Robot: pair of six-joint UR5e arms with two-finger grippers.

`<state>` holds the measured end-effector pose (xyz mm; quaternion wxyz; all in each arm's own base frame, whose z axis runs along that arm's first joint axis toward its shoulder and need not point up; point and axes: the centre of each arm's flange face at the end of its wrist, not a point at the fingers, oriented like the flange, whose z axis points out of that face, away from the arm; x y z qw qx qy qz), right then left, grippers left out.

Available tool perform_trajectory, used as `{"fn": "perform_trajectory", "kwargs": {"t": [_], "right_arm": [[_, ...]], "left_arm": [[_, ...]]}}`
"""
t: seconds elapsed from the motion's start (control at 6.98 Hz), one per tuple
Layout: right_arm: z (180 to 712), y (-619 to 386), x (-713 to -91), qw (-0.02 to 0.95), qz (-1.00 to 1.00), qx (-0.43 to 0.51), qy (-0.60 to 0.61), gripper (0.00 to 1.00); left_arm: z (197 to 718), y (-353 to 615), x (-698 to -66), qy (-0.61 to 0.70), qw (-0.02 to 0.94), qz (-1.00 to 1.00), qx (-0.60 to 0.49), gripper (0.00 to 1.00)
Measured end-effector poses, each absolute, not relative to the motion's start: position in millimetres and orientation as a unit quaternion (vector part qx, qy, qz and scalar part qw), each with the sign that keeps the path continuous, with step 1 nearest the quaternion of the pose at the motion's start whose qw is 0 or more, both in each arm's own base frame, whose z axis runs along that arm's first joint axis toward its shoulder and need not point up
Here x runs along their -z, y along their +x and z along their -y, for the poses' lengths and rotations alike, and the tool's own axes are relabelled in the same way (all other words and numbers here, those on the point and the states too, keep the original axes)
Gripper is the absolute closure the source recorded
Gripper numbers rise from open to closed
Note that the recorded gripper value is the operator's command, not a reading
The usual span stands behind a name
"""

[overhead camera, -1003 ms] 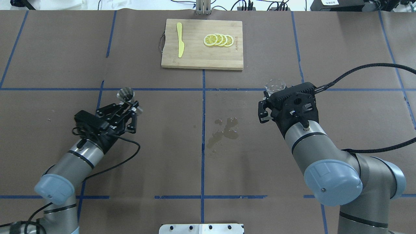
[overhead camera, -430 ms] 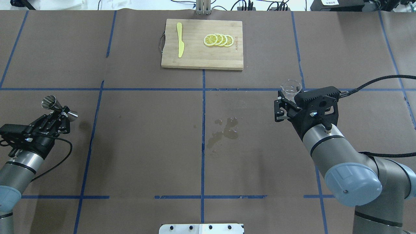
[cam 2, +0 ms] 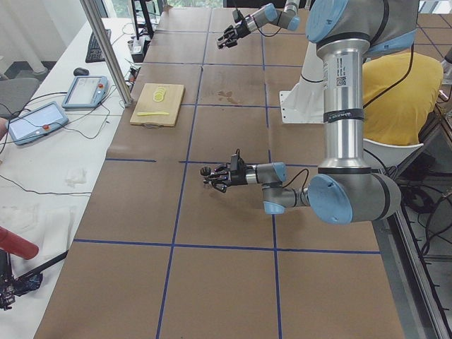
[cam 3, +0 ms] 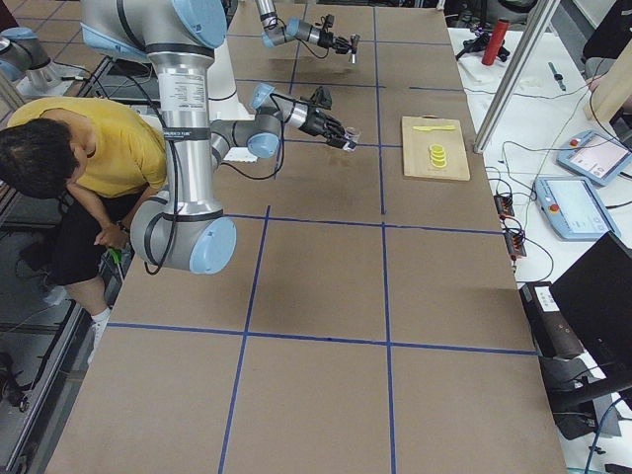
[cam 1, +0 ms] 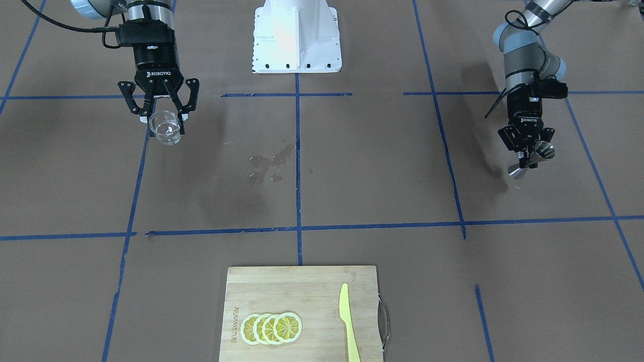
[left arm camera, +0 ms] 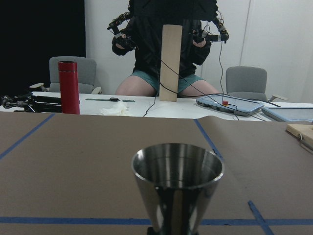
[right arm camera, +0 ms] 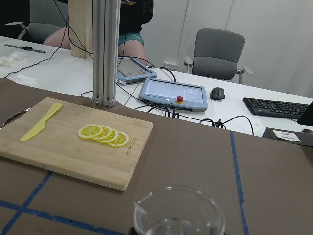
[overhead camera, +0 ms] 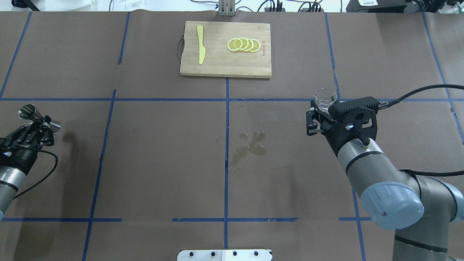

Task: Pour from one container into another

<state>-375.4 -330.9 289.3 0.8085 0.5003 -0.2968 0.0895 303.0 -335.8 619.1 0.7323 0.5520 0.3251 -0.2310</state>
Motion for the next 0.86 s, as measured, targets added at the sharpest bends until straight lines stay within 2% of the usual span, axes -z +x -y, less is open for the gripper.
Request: {"fn": "perform_trajectory", "kwargs": {"t": [0.86], "right_arm": [[333,-386,-300,0.813,0.289,-0.088,0.497,0.76]], "left_arm": [[336,300,-649,0.541,0.745,-0.314,0.232,1.0]]}}
